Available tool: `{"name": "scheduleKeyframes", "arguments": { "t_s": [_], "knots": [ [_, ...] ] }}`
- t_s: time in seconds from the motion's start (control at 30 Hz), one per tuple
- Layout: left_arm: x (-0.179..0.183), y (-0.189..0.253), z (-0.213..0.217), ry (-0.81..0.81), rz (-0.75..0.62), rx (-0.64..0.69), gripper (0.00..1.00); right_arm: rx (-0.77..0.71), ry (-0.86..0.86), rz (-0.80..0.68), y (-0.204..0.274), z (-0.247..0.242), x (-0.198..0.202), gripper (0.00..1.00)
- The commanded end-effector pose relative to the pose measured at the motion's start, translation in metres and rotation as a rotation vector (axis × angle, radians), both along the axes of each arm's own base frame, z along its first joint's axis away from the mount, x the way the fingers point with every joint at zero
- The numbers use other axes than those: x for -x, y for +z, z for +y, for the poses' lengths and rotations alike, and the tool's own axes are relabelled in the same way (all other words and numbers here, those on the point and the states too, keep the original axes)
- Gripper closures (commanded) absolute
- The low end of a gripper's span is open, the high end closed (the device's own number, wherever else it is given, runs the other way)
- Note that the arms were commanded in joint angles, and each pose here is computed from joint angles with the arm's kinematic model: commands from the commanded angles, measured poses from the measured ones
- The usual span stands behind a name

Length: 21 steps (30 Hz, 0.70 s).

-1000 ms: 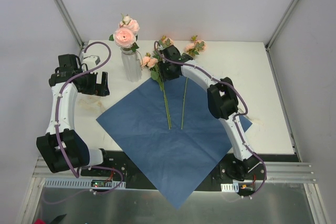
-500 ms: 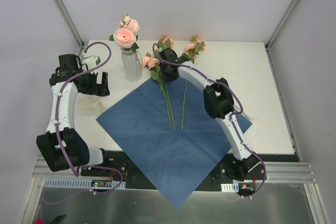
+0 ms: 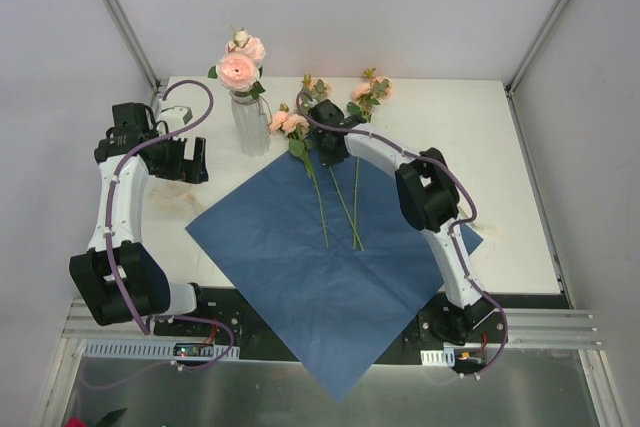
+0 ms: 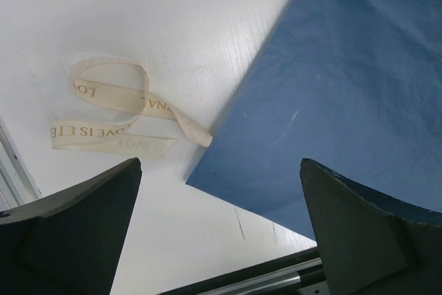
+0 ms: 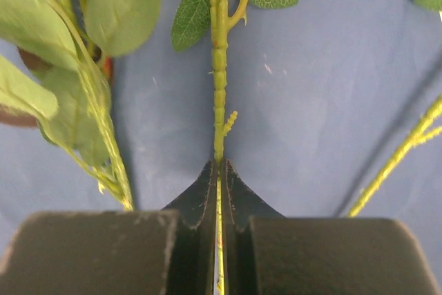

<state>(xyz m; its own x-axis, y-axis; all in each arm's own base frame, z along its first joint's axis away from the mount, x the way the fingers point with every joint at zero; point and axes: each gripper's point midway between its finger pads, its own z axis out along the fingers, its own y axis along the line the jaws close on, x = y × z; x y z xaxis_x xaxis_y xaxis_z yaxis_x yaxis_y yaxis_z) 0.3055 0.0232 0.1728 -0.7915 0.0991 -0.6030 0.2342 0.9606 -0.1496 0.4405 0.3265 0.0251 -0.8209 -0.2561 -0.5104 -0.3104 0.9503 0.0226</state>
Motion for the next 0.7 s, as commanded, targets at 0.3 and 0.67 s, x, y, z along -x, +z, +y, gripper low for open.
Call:
{"name": "scheduleKeyframes", "arguments": {
  "t_s": [0.3,0.67],
  "knots": [
    [0.002,0.009,0.007,-0.011,-0.048,-0.038,0.01,-0.033,-0.003,-0.086,0.048,0.011,-0.013,0.45],
    [0.003,0.01,0.008,-0.012,-0.053,-0.047,0.01,-0.044,-0.019,-0.067,0.022,0.009,-0.043,0.41]
  ]
}}
